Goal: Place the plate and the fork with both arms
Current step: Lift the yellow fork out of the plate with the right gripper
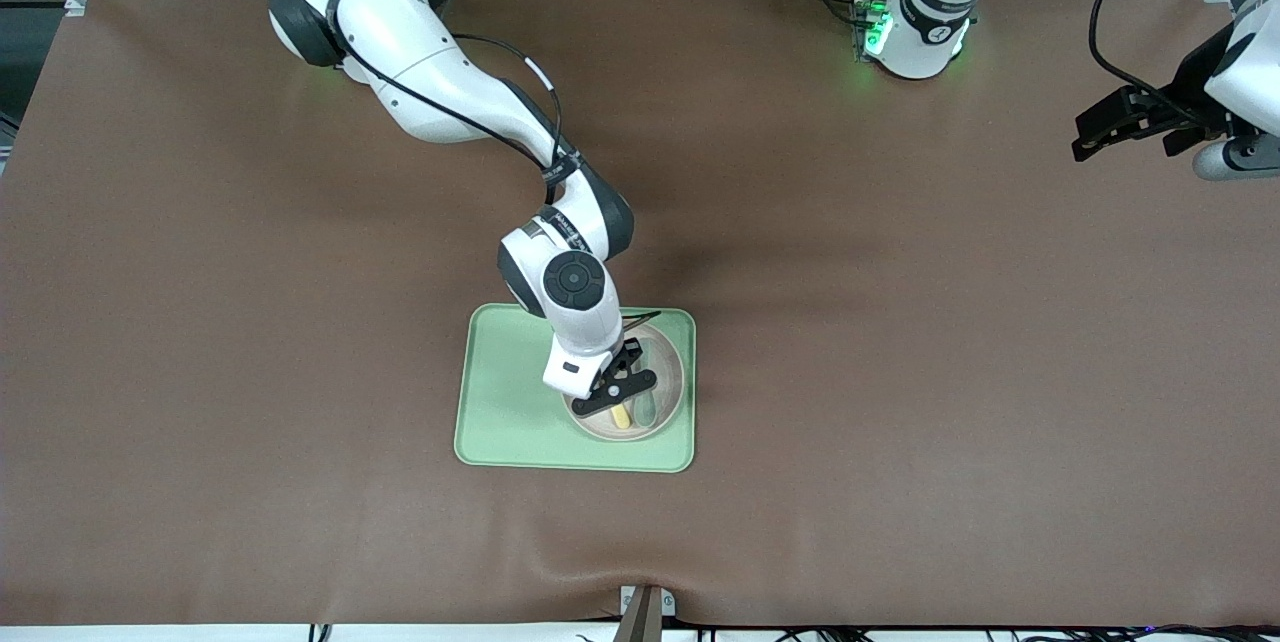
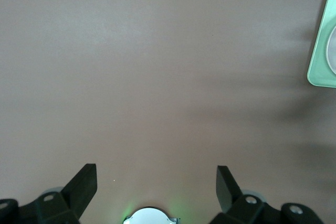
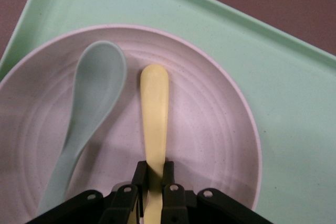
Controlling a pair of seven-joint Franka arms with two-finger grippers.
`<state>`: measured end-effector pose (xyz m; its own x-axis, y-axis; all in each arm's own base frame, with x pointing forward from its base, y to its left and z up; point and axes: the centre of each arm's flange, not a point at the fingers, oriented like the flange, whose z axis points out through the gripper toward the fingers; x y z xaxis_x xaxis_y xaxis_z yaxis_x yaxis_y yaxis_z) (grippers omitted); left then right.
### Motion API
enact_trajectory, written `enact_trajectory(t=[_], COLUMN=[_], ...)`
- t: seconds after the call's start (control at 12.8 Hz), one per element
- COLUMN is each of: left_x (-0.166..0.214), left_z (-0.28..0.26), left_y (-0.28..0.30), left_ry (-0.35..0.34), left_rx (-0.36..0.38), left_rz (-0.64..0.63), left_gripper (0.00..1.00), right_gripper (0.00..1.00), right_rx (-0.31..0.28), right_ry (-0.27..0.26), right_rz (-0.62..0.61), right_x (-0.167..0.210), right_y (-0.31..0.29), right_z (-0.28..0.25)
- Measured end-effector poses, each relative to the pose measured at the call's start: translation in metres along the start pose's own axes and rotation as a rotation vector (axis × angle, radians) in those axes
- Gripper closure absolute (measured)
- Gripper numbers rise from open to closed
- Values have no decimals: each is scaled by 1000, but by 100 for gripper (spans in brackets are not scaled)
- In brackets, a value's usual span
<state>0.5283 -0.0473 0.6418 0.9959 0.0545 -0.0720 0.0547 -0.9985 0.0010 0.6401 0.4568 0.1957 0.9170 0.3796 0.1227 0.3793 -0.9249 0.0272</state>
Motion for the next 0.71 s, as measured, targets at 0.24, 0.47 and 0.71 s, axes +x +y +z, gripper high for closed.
enact_trajectory(t=[0.24, 0.47, 0.71], left_x=[0, 0, 1], left_z=[0, 0, 1], left_y=[0, 0, -2], left_ry=[1, 1, 0], left_rx=[0, 0, 0], left_rz=[0, 0, -3], left_gripper=[0, 0, 0], right_gripper=[85, 85, 85], right_rx=[-12, 8, 41], right_ry=[-35, -42, -45], right_rz=[22, 81, 170], right_x=[2, 12, 23], right_y=[2, 25, 72], right_z=[-10, -39, -61])
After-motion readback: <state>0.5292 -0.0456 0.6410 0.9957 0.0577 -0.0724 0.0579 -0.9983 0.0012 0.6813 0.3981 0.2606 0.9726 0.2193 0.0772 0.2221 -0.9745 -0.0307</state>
